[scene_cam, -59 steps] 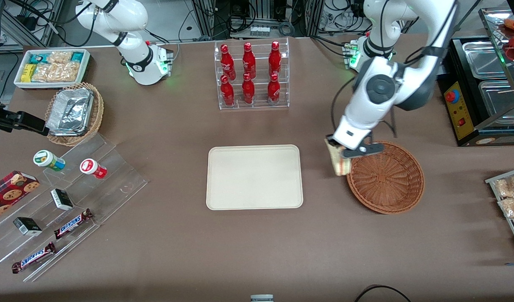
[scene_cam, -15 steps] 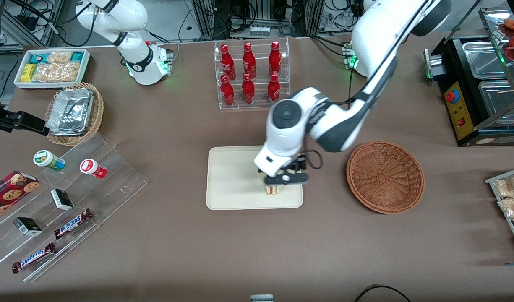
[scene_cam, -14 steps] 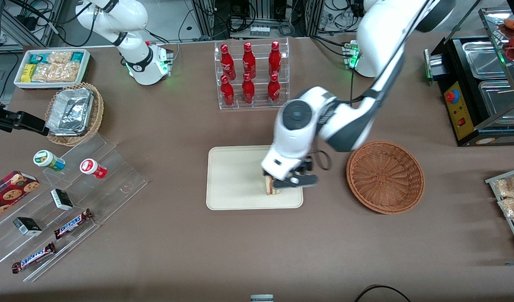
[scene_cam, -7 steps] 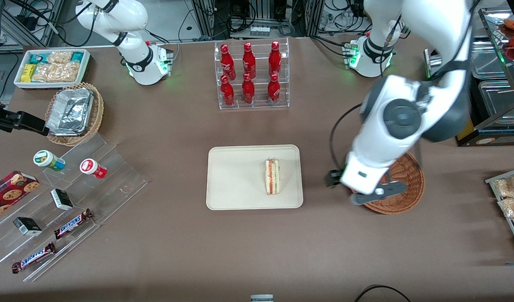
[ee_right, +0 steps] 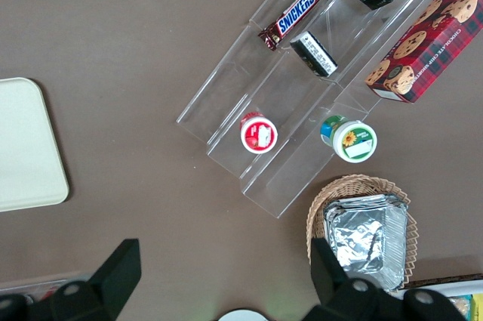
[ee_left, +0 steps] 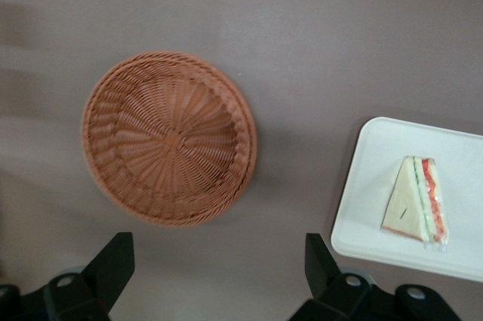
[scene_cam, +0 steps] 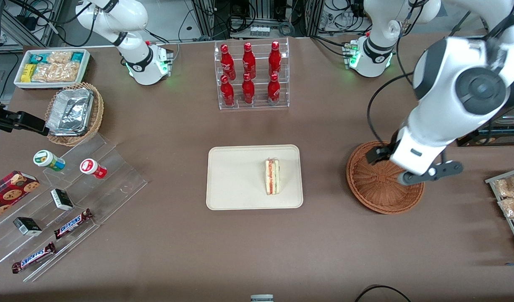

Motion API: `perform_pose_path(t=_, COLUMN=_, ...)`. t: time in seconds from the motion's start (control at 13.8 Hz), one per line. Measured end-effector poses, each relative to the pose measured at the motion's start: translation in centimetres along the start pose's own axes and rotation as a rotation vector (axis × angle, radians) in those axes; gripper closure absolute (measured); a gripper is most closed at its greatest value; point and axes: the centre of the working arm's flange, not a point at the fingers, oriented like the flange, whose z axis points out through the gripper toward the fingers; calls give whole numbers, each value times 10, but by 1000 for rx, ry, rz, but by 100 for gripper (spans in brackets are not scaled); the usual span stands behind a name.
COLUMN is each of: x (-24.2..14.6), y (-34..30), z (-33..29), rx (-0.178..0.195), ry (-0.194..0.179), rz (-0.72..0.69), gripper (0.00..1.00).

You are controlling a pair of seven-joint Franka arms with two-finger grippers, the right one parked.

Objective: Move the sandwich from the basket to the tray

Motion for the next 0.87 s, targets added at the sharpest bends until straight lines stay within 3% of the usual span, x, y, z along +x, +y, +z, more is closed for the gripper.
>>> perform_pose_path(t=0.58, x=-20, y=-82, z=-46, rx=-16, ry=-86, rz=20, gripper=0)
perform_pose_path(t=0.87, x=-32, y=-121, z=-67, rx=-16, ry=-104, rz=39, gripper=0)
